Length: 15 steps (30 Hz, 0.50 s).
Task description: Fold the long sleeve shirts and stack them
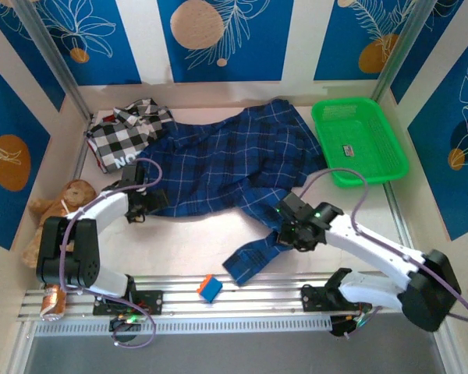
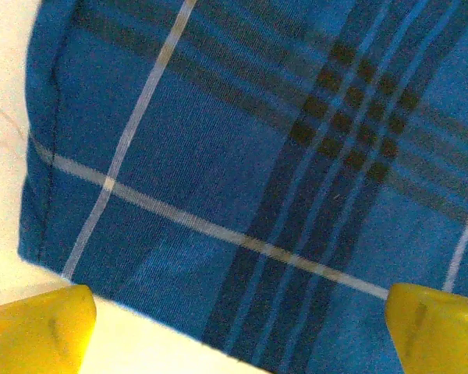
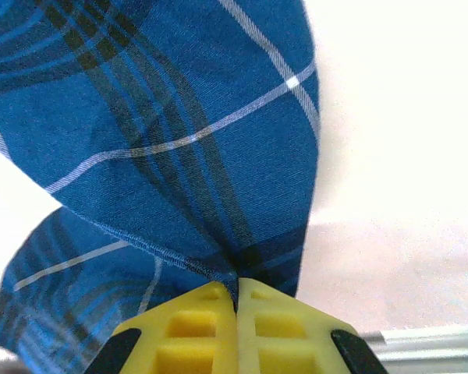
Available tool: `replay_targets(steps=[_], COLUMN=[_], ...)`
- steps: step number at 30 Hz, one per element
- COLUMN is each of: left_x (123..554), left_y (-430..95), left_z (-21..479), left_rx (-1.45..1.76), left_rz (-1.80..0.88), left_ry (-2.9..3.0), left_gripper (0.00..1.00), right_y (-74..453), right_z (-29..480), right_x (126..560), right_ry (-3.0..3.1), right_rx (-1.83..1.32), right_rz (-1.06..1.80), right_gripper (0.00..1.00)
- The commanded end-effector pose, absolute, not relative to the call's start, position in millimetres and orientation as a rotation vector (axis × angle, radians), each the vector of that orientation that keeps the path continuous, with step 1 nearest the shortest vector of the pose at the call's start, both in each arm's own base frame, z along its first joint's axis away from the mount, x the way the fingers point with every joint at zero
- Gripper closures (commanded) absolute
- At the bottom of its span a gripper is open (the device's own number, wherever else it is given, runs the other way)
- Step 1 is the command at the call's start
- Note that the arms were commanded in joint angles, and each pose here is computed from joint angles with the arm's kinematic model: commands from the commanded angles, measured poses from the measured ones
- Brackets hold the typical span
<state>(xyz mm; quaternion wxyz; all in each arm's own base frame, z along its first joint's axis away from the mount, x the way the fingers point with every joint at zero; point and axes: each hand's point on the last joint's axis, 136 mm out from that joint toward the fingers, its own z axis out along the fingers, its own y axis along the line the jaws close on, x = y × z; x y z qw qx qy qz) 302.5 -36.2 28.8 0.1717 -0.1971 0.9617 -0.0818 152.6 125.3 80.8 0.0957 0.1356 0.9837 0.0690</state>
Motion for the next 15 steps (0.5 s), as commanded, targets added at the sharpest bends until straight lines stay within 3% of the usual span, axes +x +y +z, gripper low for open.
replay_targets(steps=[1, 7, 11, 15], left_x=[295.2, 274.2, 268.6, 280.1], left_y=[-38.4, -40.6, -41.9, -42.2], left_z=[24.9, 38.5, 59.8, 101.0], left_rx=[-0.629, -0.705, -0.707, -0.599], left_rz=[-0.302, -0.373, -0.409, -0.404], left_ry=[2.707, 2.636, 2.585, 2.529], left_gripper=[0.06, 0.05, 0.05, 0.05], right_y=[86.1, 72.6, 75.2, 82.0], right_z=[70.9, 67.5, 66.3, 111.2], right_x=[102.1, 57.3, 49.8, 91.9], right_ry=[3.042, 3.070, 3.084, 2.919], right_rx=[0.542, 0.694, 0.707, 0.643], right_rz=[-0.001, -0.040, -0.044, 0.081], right_gripper=[0.98, 0.99, 0.74, 0.54])
